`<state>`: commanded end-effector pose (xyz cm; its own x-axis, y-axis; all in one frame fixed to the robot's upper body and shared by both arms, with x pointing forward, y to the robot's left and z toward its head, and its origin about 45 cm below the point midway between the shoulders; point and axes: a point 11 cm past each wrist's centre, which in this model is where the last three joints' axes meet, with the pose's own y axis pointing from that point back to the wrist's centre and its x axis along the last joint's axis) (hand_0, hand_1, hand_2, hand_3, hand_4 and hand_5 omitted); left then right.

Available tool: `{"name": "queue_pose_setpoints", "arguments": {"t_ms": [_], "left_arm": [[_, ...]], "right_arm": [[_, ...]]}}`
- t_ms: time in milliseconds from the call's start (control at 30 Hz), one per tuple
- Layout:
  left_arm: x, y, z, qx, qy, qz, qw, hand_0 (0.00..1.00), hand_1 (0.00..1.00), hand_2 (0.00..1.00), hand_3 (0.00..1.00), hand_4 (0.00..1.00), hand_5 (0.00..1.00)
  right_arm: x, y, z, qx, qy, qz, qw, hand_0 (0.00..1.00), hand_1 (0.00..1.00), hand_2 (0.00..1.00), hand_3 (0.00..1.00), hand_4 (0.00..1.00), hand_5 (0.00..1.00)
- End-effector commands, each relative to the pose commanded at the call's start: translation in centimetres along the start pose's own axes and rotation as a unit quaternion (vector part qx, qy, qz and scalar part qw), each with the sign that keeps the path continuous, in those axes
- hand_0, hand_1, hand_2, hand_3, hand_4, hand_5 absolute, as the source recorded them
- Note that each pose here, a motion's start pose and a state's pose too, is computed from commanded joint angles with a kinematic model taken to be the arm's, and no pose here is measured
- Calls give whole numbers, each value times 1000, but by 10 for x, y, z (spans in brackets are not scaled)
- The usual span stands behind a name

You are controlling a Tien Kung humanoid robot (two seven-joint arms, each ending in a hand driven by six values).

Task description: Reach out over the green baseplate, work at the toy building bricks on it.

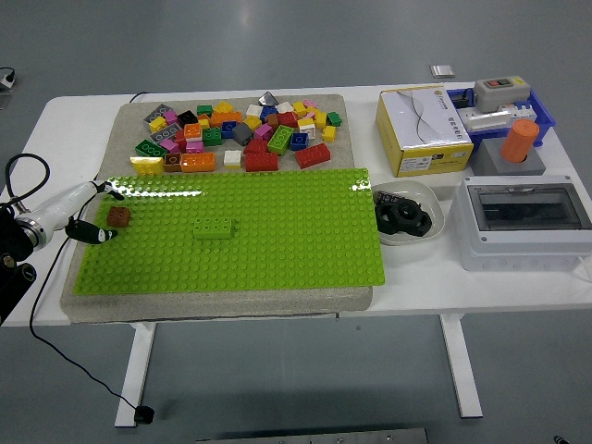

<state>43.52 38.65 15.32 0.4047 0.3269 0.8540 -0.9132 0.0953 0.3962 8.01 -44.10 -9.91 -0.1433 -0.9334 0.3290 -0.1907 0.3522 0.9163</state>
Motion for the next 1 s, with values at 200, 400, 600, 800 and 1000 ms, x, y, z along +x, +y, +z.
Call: {"name": "queue_pose_setpoints", "arguments": {"t_ms": [200, 400, 600, 800, 1000], "left_arm": [[0, 0, -1, 0, 14, 1, 1000, 935, 980, 963, 586, 685, 30], [-1, 0, -3, 4, 26, 1, 1000, 933, 977, 961, 570, 673, 54], [-2, 0, -5, 7, 30, 1, 1000, 930, 978, 959, 569, 677, 65], [-2, -1, -4, 5, 33, 5, 999, 930, 977, 957, 566, 662, 28], [-4, 0, -5, 4, 34, 7, 999, 927, 973, 945, 536, 621, 2]], "right_arm": [[0, 0, 0, 2, 1, 1, 1000, 687, 616, 732, 725, 744, 835], [0, 0, -2, 6, 1, 2, 1000, 688, 617, 731, 724, 744, 834], [0, 0, -4, 12, 0, 3, 1000, 686, 616, 731, 724, 744, 833], [0, 0, -5, 15, 0, 3, 1000, 687, 615, 731, 723, 744, 833], [0, 0, -3, 15, 0, 3, 1000, 687, 615, 731, 723, 744, 831]]}}
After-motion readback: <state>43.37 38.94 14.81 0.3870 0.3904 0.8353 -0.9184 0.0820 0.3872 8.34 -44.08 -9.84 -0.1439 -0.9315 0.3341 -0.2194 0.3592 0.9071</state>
